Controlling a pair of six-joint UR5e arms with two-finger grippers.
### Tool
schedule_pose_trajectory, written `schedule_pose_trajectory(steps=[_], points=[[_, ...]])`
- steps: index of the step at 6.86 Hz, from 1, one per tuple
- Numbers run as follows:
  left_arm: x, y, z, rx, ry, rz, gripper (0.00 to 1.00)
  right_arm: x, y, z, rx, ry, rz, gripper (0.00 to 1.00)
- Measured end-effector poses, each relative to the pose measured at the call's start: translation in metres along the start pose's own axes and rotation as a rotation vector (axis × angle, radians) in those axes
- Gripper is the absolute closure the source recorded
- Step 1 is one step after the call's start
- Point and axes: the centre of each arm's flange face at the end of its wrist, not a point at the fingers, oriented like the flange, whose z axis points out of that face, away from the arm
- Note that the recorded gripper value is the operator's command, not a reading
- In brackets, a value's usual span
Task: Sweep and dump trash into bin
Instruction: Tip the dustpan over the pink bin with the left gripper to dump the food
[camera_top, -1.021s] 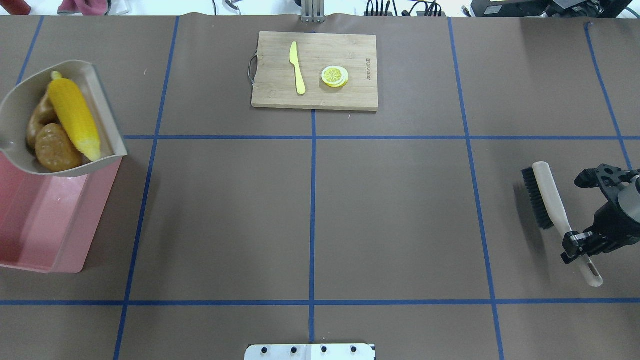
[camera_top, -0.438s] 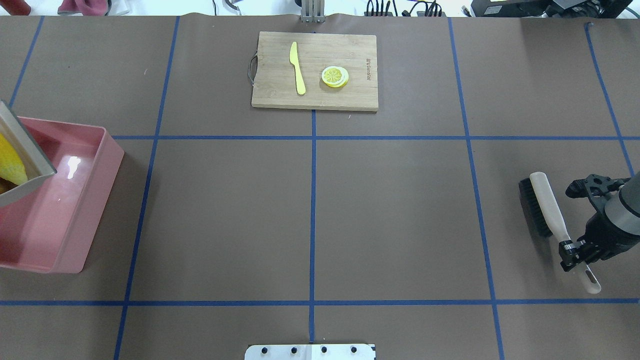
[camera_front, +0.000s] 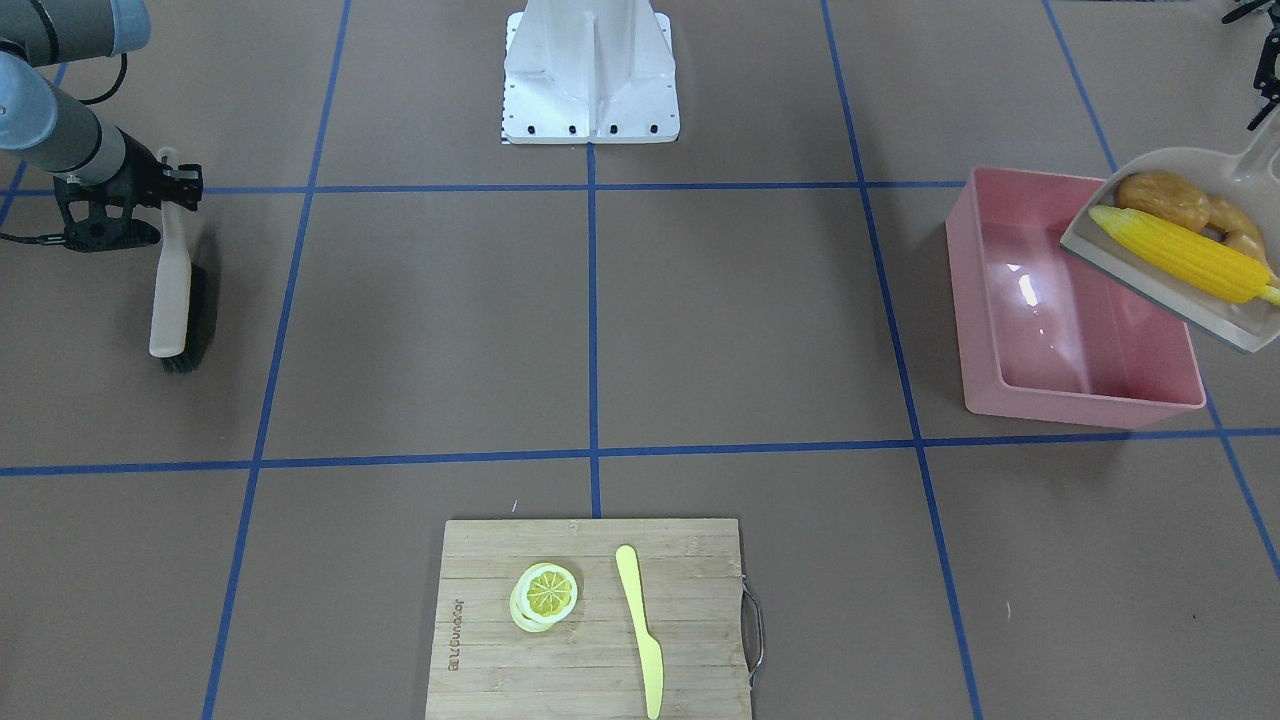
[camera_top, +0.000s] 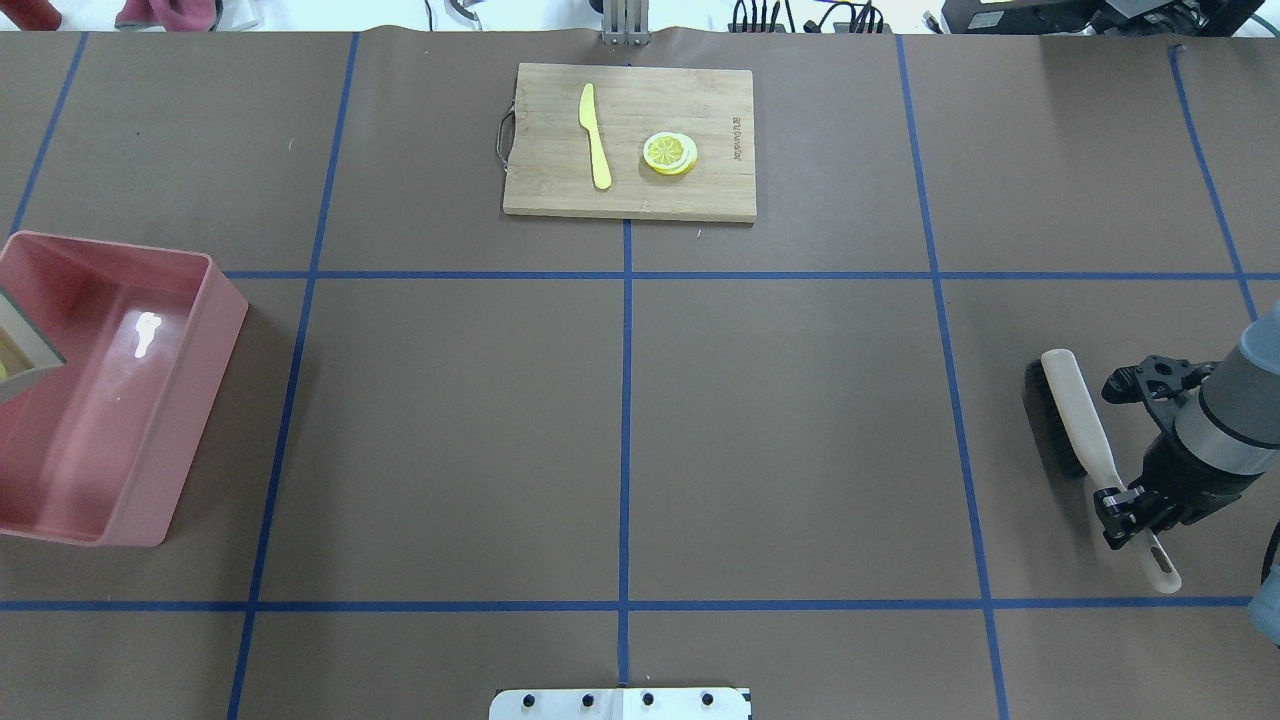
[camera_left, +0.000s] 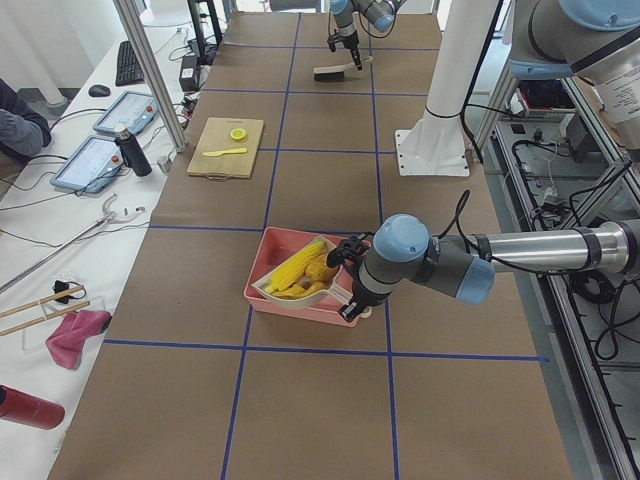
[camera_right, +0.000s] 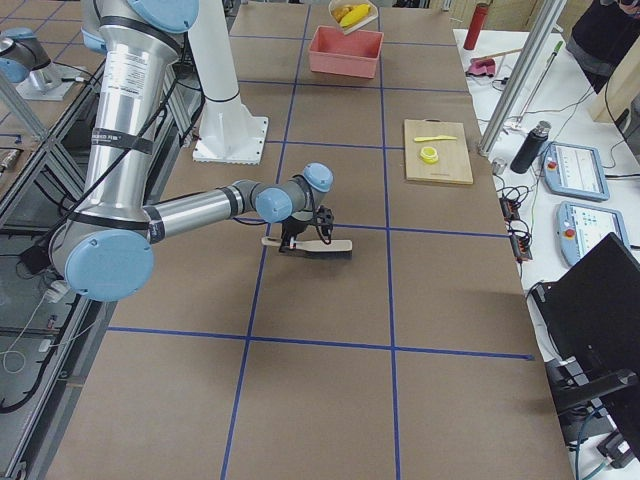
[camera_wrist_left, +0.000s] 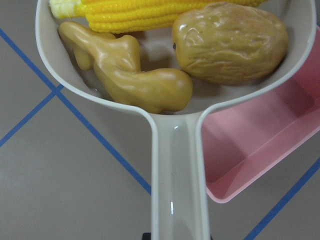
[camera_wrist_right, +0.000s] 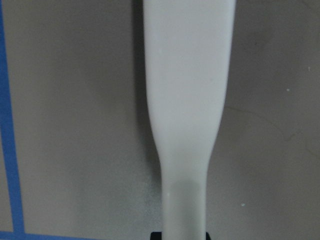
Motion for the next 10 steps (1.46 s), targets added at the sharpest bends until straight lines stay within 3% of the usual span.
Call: schedule_pose_trajectory(steps=[3, 5, 8, 9, 10], points=[[0.005, -0.022, -0.029, -0.214, 0.004, 0.090, 1.00, -0.003, 0.000, -0.004, 0.006, -0.004, -0.005, 0.00], [-0.003, -0.045, -0.041, -0.311, 0.006, 0.155, 1.00, -0.012, -0.006, -0.020, 0.047, -0.023, -0.020, 0.00], [-0.010, -0.059, -0.052, -0.417, 0.030, 0.273, 1.00, 0.020, -0.051, -0.126, 0.294, -0.083, 0.068, 0.00], [-0.010, -0.062, -0.055, -0.415, 0.027, 0.289, 1.00, 0.047, -0.055, -0.157, 0.370, -0.071, 0.078, 0.00], [-0.007, -0.070, -0.062, -0.375, 0.019, 0.307, 1.00, 0.074, -0.056, -0.179, 0.426, -0.042, 0.058, 0.00]])
